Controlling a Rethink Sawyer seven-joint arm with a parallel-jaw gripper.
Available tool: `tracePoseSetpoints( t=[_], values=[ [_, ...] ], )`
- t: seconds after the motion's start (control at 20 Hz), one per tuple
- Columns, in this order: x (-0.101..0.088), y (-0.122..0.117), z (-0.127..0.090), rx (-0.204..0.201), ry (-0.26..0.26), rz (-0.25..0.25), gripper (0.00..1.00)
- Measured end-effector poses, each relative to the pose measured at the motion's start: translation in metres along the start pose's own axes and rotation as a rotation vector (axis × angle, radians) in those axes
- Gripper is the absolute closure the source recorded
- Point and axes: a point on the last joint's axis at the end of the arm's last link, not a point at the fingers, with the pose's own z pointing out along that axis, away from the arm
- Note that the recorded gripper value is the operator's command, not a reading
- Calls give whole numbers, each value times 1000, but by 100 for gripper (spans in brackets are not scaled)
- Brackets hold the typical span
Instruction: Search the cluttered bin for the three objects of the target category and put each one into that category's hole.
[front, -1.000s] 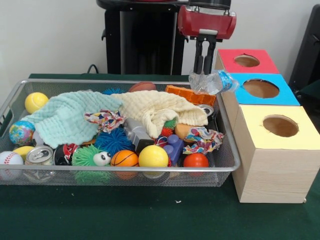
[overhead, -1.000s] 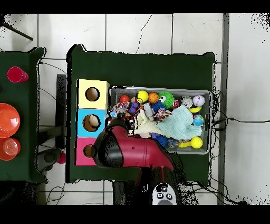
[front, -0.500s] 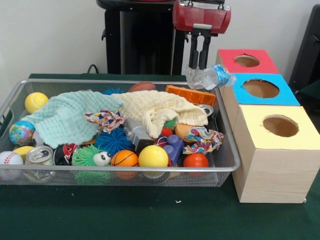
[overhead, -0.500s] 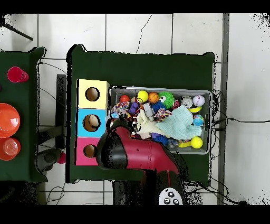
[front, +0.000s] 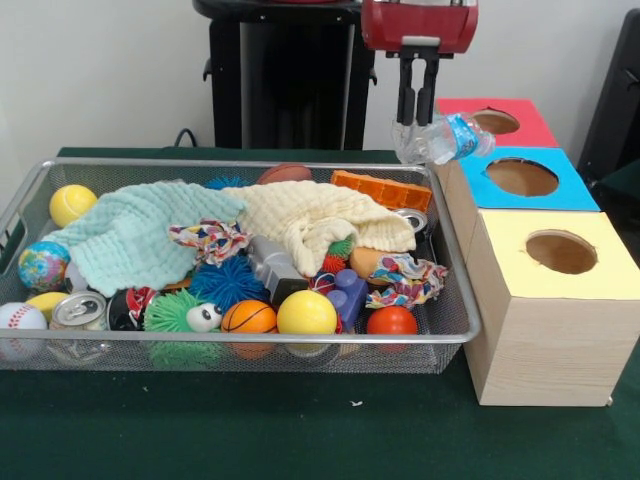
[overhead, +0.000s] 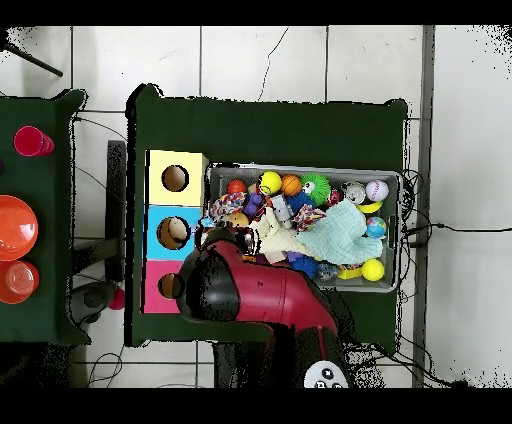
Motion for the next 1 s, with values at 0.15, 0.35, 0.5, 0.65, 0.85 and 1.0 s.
tracePoseSetpoints(
  t=[0.15, 0.35, 0.5, 0.65, 0.85, 1.0],
  values=[
    [2, 1, -1, -21, 10, 23, 100],
    [3, 1, 1, -49, 25, 56, 100],
    [6, 2, 5, -95, 48, 94, 100],
    [9, 2, 7, -121, 61, 109, 100],
    [17, 3, 12, -168, 79, 123, 100],
    [23, 7, 16, -202, 87, 127, 100]
  ],
)
